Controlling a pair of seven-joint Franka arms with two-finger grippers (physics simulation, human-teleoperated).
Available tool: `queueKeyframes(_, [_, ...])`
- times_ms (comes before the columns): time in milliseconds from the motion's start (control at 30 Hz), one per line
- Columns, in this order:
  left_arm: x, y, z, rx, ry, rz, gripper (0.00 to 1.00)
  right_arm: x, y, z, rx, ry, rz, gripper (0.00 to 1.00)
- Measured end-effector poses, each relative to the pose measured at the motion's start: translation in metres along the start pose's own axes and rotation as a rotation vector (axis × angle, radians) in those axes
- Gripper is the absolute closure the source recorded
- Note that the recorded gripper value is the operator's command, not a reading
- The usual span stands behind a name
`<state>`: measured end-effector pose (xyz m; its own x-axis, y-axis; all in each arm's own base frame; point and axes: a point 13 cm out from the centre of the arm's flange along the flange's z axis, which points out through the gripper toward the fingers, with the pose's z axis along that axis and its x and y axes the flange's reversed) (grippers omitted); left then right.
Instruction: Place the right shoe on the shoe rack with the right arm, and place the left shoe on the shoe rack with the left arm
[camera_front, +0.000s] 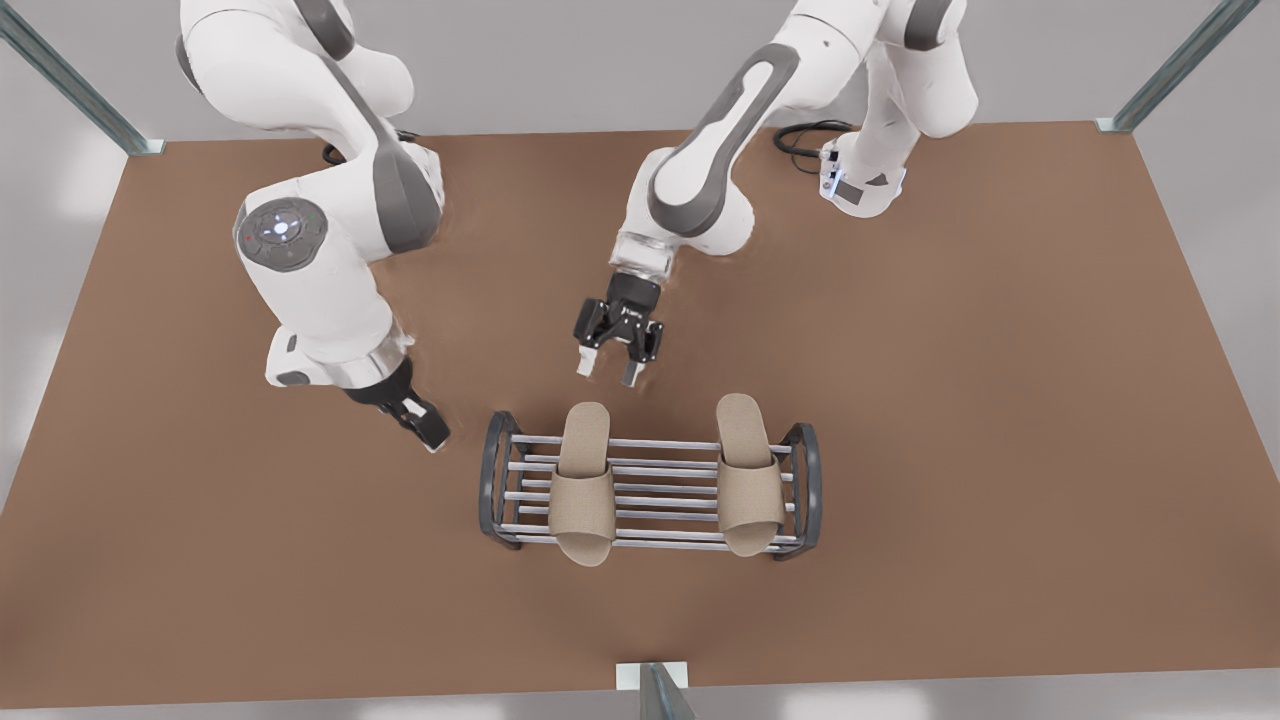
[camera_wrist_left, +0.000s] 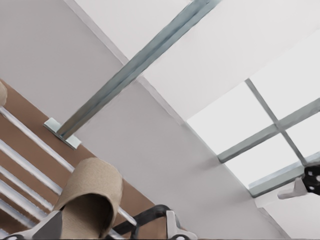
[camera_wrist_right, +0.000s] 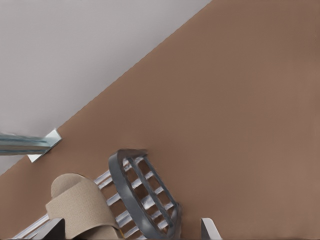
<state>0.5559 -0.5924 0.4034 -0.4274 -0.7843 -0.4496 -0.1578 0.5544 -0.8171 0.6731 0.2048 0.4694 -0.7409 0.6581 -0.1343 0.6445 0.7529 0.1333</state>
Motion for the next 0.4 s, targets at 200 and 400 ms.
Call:
queueKeyframes(200, [-0.461, 0.077, -0.035, -0.771, -0.400, -0.695, 0.00, -0.019, -0.138, 0.025, 0.211, 0.164, -0.044, 0.00])
queueKeyframes(400, [-0.436, 0.168, -0.120, -1.131, 0.176, -0.420, 0.00, -0.005, -0.138, 0.044, 0.230, 0.244, -0.262, 0.00])
